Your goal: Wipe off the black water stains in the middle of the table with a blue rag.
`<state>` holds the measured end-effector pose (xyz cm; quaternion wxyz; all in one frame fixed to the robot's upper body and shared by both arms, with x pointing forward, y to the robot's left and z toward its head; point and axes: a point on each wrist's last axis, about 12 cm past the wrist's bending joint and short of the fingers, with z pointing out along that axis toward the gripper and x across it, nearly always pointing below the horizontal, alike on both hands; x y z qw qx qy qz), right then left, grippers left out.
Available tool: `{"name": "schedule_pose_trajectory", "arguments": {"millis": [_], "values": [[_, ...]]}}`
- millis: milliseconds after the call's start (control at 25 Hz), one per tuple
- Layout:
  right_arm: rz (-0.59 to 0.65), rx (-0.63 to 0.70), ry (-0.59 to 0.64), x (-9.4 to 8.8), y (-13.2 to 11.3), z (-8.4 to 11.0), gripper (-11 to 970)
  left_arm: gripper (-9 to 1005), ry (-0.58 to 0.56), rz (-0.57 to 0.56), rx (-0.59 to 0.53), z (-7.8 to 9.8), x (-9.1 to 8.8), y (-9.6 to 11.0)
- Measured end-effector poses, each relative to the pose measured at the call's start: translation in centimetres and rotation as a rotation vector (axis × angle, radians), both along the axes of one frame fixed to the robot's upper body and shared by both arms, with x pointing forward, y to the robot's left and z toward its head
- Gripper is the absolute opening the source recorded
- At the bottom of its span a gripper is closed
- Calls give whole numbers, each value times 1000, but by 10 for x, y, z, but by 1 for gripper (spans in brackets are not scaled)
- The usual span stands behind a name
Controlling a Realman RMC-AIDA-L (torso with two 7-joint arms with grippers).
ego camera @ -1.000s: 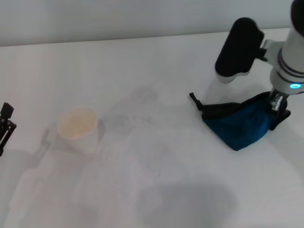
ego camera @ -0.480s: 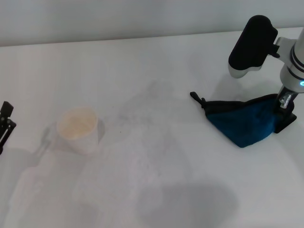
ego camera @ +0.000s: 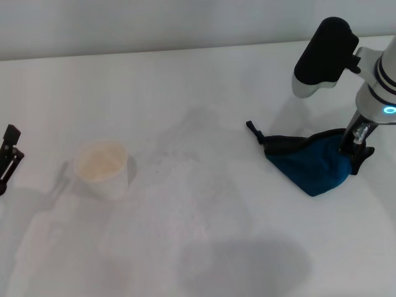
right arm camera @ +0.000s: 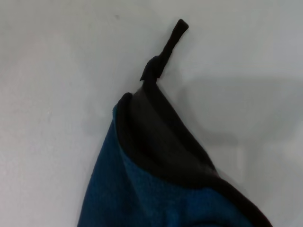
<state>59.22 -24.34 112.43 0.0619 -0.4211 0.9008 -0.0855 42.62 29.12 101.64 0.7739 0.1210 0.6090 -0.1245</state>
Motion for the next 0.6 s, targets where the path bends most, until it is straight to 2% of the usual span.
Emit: {"name": "schedule_pose_trajectory", "arguments": {"millis": [240, 360, 480, 600], "values": [[5, 3, -4, -1, -3, 0, 110, 872, -5, -6, 8, 2, 5, 1], [13, 42, -36, 0, -8, 5, 245, 873, -7, -7, 10, 2, 8, 1], [21, 142, -89, 1, -20, 14, 377, 873, -8, -8, 16, 3, 9, 2], [-26, 282, -186, 4, -44, 25, 504, 872, -10, -6, 18, 3, 10, 2]]}}
